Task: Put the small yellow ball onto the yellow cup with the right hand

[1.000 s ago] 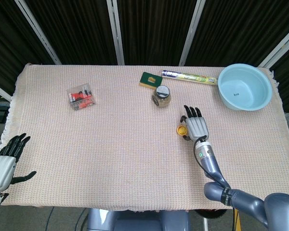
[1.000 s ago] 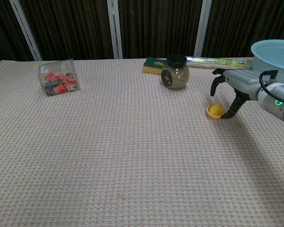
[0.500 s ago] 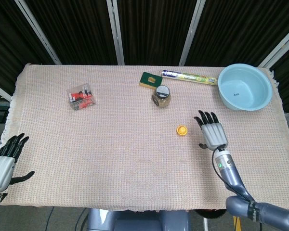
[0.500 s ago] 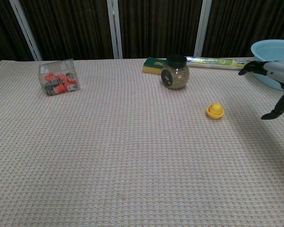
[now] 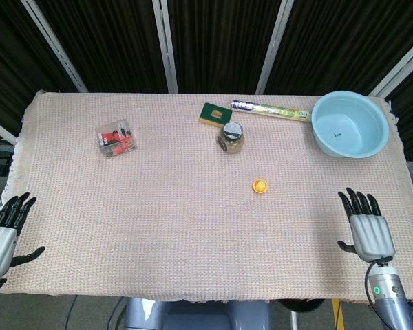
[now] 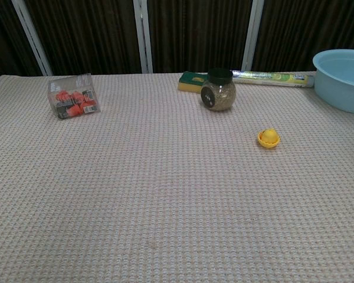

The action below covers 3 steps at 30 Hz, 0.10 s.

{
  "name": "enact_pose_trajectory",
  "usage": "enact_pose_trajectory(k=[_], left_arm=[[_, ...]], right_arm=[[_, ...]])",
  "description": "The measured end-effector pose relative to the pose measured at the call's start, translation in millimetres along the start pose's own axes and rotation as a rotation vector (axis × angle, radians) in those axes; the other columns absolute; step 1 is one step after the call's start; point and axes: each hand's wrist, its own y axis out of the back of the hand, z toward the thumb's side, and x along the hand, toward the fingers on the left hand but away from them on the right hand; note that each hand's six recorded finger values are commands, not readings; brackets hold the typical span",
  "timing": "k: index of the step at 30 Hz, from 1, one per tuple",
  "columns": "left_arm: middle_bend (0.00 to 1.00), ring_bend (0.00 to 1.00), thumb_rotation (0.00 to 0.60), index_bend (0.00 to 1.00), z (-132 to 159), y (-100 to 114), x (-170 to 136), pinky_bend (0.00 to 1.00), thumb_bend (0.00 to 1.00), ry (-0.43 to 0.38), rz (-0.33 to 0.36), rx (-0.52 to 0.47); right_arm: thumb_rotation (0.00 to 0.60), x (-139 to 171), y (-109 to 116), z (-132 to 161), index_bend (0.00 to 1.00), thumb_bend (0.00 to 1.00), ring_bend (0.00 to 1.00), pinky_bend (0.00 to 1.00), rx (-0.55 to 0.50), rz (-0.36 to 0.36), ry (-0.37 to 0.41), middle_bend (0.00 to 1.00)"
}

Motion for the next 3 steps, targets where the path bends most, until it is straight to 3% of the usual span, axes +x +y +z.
enact_pose_trajectory(k=[3], left_arm=[[0.0, 0.0, 0.6, 0.0, 0.7, 0.3, -0.6, 0.22, 0.0, -0.001, 0.001, 0.002]], right_arm=[[0.6, 4.5, -0.4, -7.1, 0.05, 0.0, 0.0, 0.0, -0.023, -0.01, -0.008, 0.0]])
